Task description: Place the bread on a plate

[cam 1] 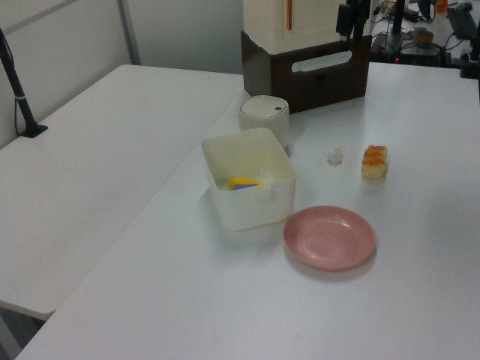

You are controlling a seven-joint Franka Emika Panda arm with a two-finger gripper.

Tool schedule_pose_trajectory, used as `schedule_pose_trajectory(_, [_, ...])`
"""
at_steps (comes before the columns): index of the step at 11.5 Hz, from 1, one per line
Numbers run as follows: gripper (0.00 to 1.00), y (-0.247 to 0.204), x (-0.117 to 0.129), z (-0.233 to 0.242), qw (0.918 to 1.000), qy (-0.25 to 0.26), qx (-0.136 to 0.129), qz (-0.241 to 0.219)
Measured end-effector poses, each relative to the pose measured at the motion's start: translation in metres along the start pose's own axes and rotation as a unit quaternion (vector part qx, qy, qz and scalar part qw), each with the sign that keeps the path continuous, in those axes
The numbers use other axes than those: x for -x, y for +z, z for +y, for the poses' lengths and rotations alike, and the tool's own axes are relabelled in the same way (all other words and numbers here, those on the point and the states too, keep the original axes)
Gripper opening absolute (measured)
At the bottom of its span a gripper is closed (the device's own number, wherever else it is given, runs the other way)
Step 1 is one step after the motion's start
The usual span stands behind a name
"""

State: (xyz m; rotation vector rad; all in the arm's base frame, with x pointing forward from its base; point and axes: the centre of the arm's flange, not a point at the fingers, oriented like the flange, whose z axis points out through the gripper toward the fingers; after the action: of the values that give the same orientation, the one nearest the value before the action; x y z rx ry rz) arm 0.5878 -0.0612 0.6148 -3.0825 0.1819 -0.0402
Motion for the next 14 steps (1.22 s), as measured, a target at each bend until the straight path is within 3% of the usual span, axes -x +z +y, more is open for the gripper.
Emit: schedule_pose_trajectory(14, [1.0, -0.004, 0.0, 0.008, 0.9999, -0.015, 0.001, 0.004])
